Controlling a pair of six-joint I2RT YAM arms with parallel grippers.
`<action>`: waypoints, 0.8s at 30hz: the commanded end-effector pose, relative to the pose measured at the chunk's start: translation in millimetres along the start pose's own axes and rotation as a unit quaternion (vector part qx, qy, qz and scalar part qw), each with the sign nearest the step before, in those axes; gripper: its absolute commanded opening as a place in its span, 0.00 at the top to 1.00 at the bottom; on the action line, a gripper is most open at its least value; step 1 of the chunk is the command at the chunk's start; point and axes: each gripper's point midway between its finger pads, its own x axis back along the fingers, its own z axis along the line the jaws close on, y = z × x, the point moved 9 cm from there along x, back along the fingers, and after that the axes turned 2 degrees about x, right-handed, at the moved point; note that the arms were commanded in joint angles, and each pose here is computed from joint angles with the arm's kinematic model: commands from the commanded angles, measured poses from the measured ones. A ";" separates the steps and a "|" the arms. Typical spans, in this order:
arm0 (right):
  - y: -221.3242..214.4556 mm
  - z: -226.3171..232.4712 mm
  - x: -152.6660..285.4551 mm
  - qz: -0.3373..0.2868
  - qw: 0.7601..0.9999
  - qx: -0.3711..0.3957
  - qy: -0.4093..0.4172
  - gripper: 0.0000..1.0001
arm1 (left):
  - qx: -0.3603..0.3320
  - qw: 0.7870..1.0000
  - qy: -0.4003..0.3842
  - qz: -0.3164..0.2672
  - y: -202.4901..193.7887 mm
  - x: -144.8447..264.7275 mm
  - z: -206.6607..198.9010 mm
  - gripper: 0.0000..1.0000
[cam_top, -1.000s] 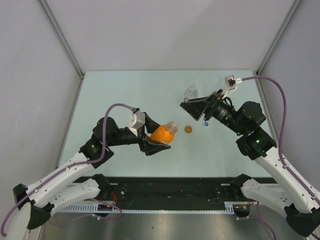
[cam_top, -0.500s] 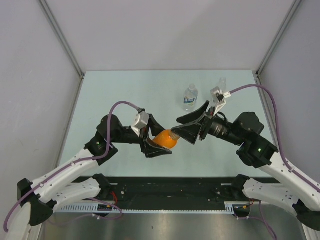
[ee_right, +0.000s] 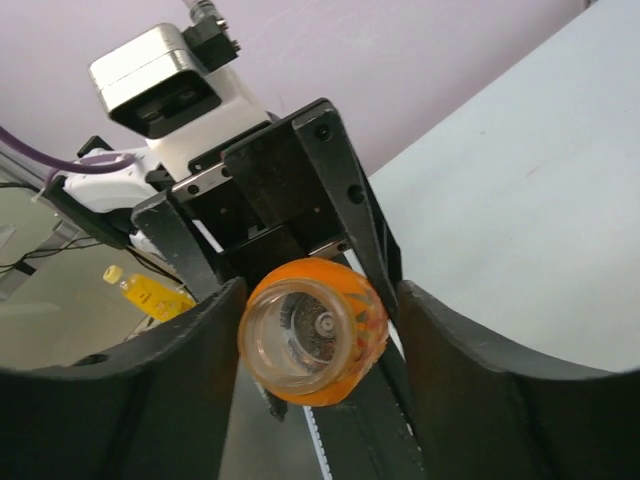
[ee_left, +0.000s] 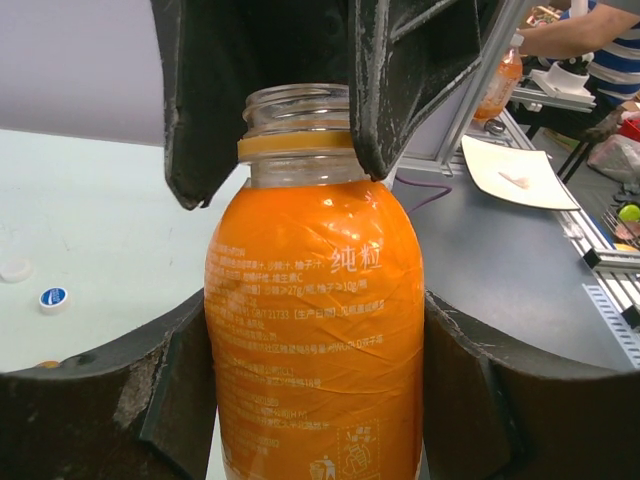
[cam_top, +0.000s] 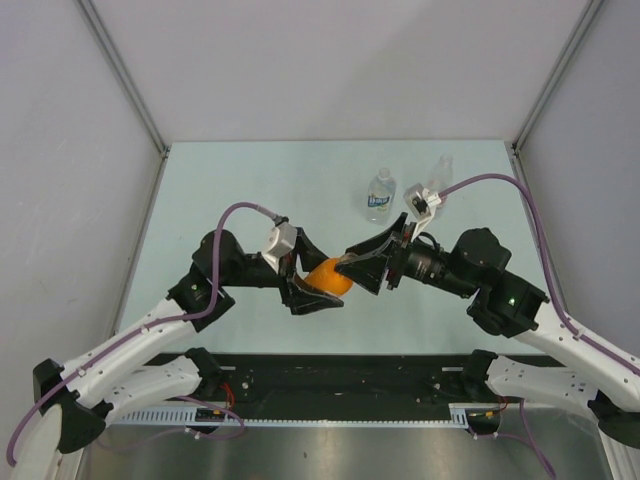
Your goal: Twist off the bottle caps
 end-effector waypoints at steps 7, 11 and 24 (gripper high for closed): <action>0.8 2.4 -1.6 0.002 1.000 0.018 0.007 0.67 | -0.038 0.998 0.031 -0.034 16.7 5.2 -1.9 0.86; 4.9 3.3 -1.9 -0.013 0.999 0.031 0.008 0.83 | -0.026 0.994 0.104 -0.021 15.2 8.0 9.7 0.41; 35.1 -11.4 -21.7 -0.062 0.990 0.092 -0.092 1.00 | -0.054 0.959 0.272 -0.052 20.2 50.3 2.8 0.00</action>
